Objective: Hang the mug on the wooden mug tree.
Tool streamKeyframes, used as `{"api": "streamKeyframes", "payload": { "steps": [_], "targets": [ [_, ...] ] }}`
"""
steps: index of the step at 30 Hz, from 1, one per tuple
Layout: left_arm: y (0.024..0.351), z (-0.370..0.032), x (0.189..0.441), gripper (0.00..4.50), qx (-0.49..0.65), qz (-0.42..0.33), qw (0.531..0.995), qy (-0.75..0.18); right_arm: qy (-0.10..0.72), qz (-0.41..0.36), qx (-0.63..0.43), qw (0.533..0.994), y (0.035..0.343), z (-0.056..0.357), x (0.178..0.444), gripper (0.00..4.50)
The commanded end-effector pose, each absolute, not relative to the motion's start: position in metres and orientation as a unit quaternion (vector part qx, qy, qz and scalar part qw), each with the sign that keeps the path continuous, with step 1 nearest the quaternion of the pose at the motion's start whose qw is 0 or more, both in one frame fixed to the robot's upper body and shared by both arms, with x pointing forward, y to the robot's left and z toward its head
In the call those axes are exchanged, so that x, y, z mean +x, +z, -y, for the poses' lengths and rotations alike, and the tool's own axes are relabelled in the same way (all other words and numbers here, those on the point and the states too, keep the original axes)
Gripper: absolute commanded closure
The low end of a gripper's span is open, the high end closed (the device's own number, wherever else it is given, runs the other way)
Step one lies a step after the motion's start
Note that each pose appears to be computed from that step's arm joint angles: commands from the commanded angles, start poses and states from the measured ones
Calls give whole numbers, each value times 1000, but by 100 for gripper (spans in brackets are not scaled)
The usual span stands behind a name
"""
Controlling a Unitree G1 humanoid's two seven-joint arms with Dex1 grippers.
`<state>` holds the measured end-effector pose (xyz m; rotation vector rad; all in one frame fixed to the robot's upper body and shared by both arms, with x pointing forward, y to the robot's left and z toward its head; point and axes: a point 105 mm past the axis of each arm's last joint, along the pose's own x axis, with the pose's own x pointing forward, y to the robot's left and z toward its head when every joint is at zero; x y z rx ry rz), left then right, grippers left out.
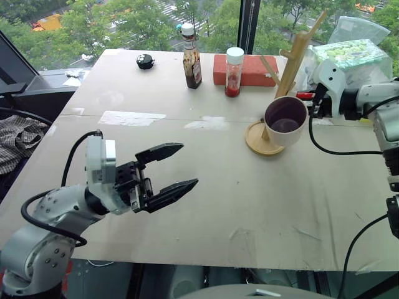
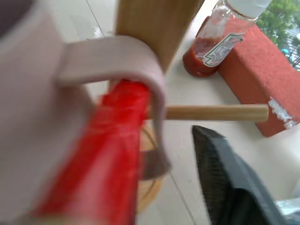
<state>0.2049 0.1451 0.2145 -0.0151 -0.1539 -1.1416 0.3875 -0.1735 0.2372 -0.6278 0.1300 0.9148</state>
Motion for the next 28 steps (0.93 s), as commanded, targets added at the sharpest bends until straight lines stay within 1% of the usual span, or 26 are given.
{"api": "streamKeyframes", "payload": {
  "steps": [1, 5, 8, 11, 14, 16, 17, 18, 19, 21, 22, 24, 28],
  "targets": [
    [224, -142, 201, 0, 0, 95, 840, -535, 425, -17, -294, 856, 265, 192, 373, 212],
    [221, -144, 208, 0, 2, 83, 850, -520, 424, 0, -274, 863, 270, 220, 344, 212],
    [213, -145, 213, 0, 9, 66, 853, -517, 412, -10, -236, 880, 267, 245, 314, 212],
    [203, -148, 219, 0, 12, 43, 854, -518, 392, -27, -215, 894, 251, 261, 290, 212],
    [186, -156, 225, 0, 24, 8, 859, -512, 365, -35, -192, 910, 234, 274, 268, 212],
    [175, -164, 228, 0, 35, -13, 859, -511, 354, -55, -171, 918, 220, 283, 253, 212],
    [169, -169, 229, 0, 39, -25, 858, -511, 350, -80, -167, 919, 207, 287, 244, 212],
    [164, -173, 230, 0, 43, -34, 857, -512, 349, -100, -164, 917, 196, 290, 236, 158],
    [160, -176, 231, 0, 46, -45, 855, -514, 346, -122, -156, 917, 183, 293, 226, 133],
    [154, -183, 232, 0, 49, -60, 851, -519, 330, -141, -153, 921, 168, 299, 215, 41],
    [151, -185, 233, 0, 52, -71, 848, -522, 322, -146, -154, 923, 162, 301, 211, 4],
    [147, -188, 232, 0, 56, -85, 843, -529, 308, -152, -168, 924, 154, 304, 207, 4],
    [141, -191, 233, 0, 60, -101, 838, -533, 303, -157, -149, 928, 143, 302, 204, 4]
  ]
}}
